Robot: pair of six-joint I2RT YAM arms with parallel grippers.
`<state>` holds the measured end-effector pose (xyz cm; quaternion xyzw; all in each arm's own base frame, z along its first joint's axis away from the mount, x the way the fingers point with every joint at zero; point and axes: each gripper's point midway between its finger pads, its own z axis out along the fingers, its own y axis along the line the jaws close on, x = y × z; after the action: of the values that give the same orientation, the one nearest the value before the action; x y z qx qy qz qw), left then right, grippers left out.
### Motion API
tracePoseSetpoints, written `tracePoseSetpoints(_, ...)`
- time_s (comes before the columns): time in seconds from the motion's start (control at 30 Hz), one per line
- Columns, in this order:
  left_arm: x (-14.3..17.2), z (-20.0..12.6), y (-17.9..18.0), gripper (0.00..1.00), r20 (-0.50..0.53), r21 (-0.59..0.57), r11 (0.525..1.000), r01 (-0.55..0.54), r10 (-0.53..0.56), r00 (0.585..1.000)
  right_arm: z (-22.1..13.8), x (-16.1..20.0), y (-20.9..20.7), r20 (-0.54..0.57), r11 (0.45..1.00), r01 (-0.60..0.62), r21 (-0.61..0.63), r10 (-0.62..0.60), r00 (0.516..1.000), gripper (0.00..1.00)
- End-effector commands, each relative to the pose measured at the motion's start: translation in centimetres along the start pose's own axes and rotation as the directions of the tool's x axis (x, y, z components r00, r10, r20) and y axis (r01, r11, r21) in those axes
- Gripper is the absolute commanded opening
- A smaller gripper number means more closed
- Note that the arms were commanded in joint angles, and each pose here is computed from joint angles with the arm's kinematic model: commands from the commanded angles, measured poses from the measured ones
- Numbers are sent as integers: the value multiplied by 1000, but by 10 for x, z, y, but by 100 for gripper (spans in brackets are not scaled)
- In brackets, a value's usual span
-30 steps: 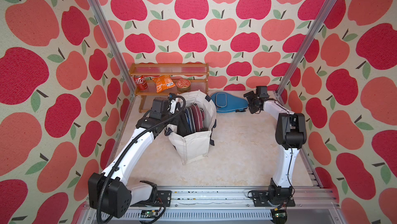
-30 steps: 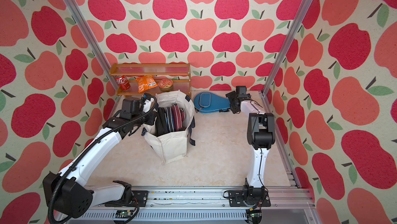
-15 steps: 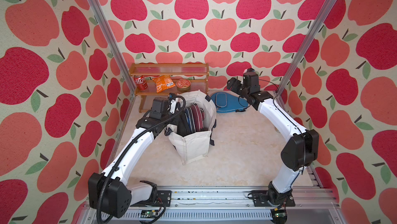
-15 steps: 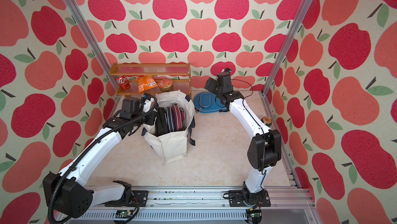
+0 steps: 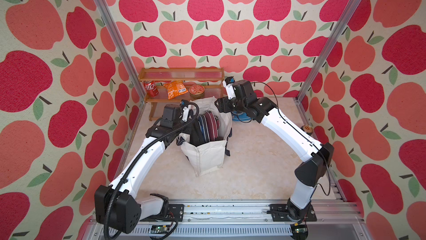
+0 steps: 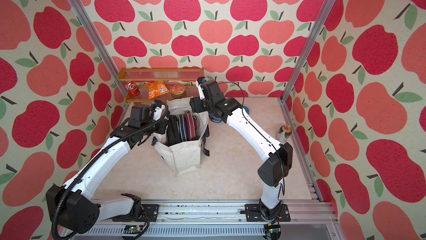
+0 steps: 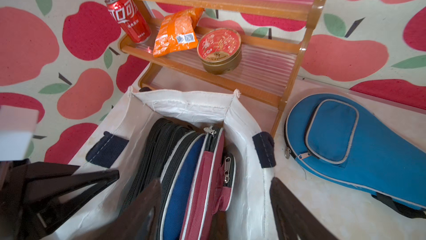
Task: Remove the ping pong set from the canvas bag
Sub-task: Pick up the ping pong set from the canvas bag.
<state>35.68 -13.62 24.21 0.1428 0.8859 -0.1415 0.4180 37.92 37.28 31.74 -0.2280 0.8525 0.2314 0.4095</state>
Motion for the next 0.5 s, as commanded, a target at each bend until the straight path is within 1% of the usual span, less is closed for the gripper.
tracePoseSetpoints(0.0, -15, -3, -2, 0, 53, 15, 1000, -24, 24, 998, 15, 34, 13, -155, 998, 37, -43, -44, 987, 76)
tracePoseSetpoints(0.2, -16, -3, -1, 0, 55, 13, 1000, -23, 22, 998, 40, 56, 21, -257, 996, 35, -76, -53, 965, 76)
tracePoseSetpoints(0.37, -16, -4, -1, 0, 54, 11, 1000, -25, 24, 998, 57, 73, 17, -319, 998, 37, -59, -54, 946, 73)
tracePoseSetpoints(0.47, -15, -4, -1, 0, 54, 10, 1000, -28, 27, 998, 67, 81, 12, -343, 999, 40, -37, -50, 938, 70)
